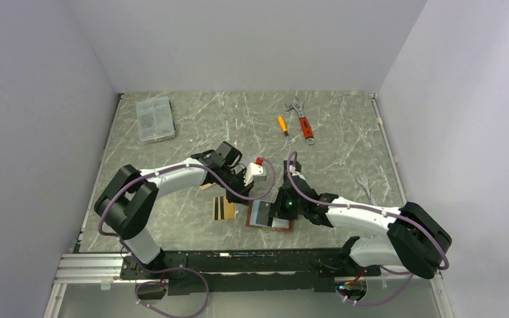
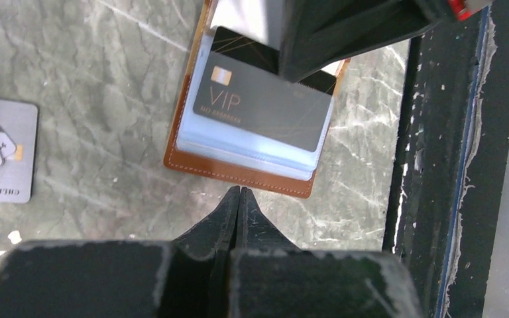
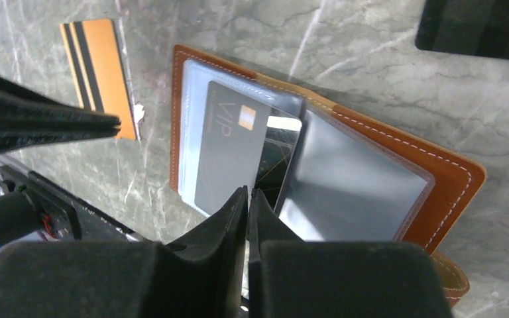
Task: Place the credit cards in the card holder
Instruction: Insert the credit card into the card holder.
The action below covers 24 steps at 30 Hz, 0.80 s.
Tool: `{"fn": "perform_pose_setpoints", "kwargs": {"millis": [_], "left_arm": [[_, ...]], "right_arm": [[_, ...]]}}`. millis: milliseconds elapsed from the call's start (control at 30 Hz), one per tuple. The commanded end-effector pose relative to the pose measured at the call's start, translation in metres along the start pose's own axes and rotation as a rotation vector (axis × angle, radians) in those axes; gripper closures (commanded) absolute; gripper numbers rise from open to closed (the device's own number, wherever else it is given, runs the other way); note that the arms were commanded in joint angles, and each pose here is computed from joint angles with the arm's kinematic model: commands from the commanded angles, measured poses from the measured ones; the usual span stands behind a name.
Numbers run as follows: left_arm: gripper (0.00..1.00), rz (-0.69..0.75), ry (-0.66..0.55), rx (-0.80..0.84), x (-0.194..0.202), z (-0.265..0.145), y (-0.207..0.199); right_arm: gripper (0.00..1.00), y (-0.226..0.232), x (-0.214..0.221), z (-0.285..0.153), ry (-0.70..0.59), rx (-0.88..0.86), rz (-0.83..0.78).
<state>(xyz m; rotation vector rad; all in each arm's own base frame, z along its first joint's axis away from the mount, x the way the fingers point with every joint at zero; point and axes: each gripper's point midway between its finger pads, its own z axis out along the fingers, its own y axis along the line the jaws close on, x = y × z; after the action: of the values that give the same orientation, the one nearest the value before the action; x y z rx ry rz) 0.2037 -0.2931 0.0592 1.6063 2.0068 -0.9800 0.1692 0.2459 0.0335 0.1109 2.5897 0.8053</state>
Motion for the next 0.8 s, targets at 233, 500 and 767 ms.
{"fn": "perform_pose_setpoints", "kwargs": {"millis": [233, 500, 767], "left_arm": [[1.00, 0.033, -0.031, 0.041, -0.012, 0.017, -0.002], [1.00, 0.045, 0.005, 0.043, -0.009, 0.026, -0.004], [1.00, 0.050, 0.017, 0.032, -0.008, 0.027, -0.003]], "right_arm": [[1.00, -0.009, -0.015, -0.007, -0.084, 0.052, 0.035], [1.00, -0.015, -0.006, 0.005, -0.041, 0.061, 0.037], [1.00, -0.020, 0.001, 0.010, -0.014, 0.044, 0.051]]}}
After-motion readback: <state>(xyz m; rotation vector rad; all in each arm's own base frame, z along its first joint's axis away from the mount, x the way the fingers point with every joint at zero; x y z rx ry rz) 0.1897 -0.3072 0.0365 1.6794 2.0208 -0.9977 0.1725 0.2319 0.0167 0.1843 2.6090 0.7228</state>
